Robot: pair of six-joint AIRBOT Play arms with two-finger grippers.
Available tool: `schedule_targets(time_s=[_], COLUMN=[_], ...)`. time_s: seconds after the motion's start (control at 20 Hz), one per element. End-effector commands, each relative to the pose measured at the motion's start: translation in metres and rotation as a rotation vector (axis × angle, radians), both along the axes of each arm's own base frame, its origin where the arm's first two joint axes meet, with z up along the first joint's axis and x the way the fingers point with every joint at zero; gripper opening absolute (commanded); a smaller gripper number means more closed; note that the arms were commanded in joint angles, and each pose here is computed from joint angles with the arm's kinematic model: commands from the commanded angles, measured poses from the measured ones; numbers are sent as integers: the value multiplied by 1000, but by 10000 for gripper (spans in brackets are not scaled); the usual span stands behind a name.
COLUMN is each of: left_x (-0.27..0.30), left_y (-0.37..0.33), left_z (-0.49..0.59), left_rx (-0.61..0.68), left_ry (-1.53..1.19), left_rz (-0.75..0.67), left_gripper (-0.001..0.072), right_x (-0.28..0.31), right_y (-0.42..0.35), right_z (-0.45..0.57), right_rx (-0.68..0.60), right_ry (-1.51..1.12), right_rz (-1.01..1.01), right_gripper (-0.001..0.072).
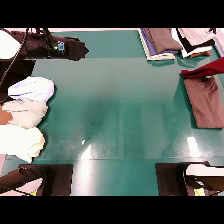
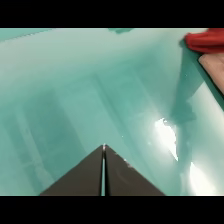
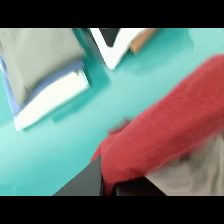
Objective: Fold the shirts.
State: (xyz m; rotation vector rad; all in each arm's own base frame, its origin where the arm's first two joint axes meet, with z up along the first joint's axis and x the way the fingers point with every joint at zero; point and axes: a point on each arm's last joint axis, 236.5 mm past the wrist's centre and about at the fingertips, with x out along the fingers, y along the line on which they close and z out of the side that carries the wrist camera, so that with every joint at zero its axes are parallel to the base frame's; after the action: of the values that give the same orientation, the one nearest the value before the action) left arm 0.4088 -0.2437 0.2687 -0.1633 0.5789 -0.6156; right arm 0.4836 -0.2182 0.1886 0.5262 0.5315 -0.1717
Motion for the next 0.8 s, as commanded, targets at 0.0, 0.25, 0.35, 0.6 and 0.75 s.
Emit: schedule_targets(time_s=[0.0,0.25,0.35,0.6,0.75], left_x=[-2,-5,-8,-10,-10], left_y=[0,0,0,1,1], left_z=[-2,-7,-11,-13,-13], left_rx=[5,19,29,34,35], left_ry=[10,32,47,56,56], left_rz=[-3,-13,-19,-23,-23], left_gripper=[29,29,30,30,30], right_x=[6,-10,-22,-76,-115], right_y=[3,3,2,19,25], right_z=[40,43,38,-2,-38], right_rx=[-60,-96,-117,-57,-15], right_ry=[-66,-2,34,137,217], right_rz=[13,11,-10,-38,-78], right_gripper=[15,15,15,15,15])
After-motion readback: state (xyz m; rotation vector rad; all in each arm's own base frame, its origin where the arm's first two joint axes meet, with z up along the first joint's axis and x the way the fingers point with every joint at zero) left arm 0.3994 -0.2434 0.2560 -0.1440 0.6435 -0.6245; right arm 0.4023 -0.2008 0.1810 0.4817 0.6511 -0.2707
